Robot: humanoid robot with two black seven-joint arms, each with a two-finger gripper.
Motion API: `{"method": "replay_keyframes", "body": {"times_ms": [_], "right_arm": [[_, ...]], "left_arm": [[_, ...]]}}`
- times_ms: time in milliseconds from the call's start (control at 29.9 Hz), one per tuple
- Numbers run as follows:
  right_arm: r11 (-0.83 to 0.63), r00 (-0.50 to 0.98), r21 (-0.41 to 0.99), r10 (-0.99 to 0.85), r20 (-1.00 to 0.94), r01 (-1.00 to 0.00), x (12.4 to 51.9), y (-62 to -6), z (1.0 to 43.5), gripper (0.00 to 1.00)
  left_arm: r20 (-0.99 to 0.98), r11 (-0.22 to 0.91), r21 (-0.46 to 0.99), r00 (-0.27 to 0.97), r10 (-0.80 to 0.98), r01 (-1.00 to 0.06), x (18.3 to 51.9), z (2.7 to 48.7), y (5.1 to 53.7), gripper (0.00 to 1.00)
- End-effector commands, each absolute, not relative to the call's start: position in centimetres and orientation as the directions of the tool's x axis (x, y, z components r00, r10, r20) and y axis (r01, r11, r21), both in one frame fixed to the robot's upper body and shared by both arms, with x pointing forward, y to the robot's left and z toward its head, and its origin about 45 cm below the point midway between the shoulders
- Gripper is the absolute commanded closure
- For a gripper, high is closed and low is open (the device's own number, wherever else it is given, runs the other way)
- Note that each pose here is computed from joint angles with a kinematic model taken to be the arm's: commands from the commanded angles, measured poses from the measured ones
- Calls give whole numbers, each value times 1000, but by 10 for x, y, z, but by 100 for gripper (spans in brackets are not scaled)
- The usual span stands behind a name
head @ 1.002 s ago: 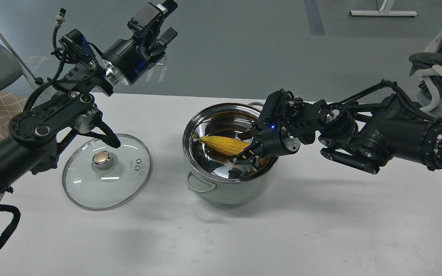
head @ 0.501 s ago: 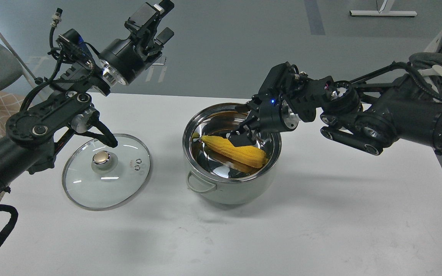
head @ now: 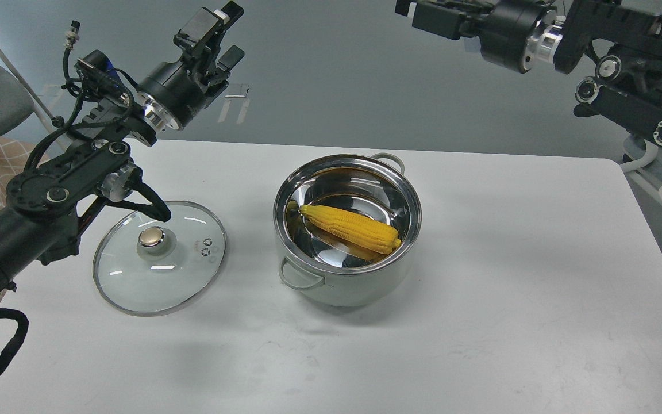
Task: Open pot and put corn in
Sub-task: 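Open the right gripper and raise it away from the pot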
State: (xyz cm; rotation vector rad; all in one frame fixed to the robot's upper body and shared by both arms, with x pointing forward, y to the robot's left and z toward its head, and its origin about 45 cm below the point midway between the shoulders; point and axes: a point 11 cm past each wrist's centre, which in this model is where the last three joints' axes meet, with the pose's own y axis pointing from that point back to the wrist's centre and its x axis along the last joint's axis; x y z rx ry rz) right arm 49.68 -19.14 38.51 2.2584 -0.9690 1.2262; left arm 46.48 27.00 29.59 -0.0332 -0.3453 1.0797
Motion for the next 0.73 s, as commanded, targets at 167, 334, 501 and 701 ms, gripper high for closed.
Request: {"method": "replay_keyframes", "body": {"times_ms": [167, 334, 501, 701], "right_arm": [[-415, 318, -221, -873, 370, -883, 489, -253, 326, 0], [-261, 263, -243, -964, 27, -934, 477, -259, 282, 0], [-196, 217, -200, -972, -86, -960, 464, -266, 250, 0], [-145, 171, -193, -977, -129, -970, 459, -276, 240, 0]], "left_arm": [[-9, 377, -204, 387, 922, -903, 471, 274, 280, 3], [-140, 352, -168, 376, 916, -921, 473, 250, 288, 3], [-202, 384, -127, 403, 893, -915, 470, 224, 276, 3], [-235, 404, -123, 423, 875, -906, 468, 216, 260, 3]]}}
